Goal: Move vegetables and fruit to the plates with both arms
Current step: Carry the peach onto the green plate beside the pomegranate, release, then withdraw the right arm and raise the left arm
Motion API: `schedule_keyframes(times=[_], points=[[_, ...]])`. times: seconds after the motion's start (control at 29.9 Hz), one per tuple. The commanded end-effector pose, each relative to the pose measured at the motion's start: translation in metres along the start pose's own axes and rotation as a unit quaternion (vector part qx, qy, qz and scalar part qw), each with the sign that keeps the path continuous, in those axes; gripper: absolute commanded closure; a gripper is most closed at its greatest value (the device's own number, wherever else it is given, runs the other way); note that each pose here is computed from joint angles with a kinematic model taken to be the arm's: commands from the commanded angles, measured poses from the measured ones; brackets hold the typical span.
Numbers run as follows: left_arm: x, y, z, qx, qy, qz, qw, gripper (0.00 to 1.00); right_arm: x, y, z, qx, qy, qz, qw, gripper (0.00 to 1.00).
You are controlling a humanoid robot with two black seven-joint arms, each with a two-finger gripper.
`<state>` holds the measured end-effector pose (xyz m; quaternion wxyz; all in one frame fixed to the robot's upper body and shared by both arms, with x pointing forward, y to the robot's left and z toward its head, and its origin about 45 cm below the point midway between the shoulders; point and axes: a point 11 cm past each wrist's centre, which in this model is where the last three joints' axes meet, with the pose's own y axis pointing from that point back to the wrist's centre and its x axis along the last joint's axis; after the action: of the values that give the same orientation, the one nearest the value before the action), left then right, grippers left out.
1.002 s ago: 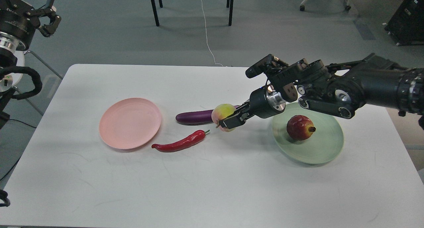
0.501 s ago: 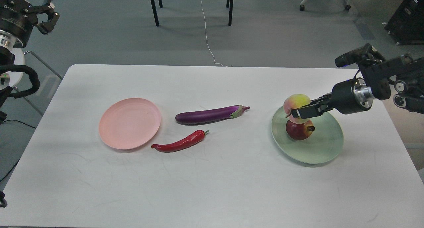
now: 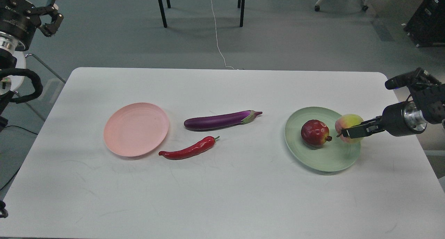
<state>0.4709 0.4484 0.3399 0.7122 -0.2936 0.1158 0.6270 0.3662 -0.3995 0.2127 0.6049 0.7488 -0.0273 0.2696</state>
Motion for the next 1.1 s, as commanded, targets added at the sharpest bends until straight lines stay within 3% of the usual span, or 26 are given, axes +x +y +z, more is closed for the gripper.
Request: schedule_keyframes(times=[0.0,0.2,0.43,0.57,0.73,0.83,1.07], points=[[0.000,0.000,0.000,0.001,0.000,0.000,1.000,0.02,-0.002,-0.001,0.002,-0.002,-0.003,-0.001,1.000,0.34],[-0.001,0.000,0.000,0.000,0.000,-0.001,1.000,0.02,-0.001,-0.002,0.001,0.001,-0.004,0.003,1.000,0.18],[-0.001,-0.001,-0.001,0.000,0.001,-0.001,1.000,0.02,-0.011,-0.008,0.001,0.005,-0.012,-0.006,1.000,0.13],[-0.001,-0.001,0.000,0.001,0.000,-0.001,1.000,0.02,-0.005,-0.007,-0.003,0.011,-0.014,0.006,1.000,0.06],[0.000,0.000,0.003,0.001,-0.003,0.000,1.000,0.02,0.028,0.001,-0.016,0.035,-0.019,0.058,0.997,0.04],[-0.010,0.000,0.001,0.033,-0.015,-0.021,0.999,0.02,0.077,0.021,-0.027,0.066,-0.044,0.147,0.986,0.03],[-0.066,0.009,-0.004,0.123,-0.118,-0.139,0.976,0.02,0.139,0.045,-0.032,0.155,-0.197,0.284,0.925,0.03]])
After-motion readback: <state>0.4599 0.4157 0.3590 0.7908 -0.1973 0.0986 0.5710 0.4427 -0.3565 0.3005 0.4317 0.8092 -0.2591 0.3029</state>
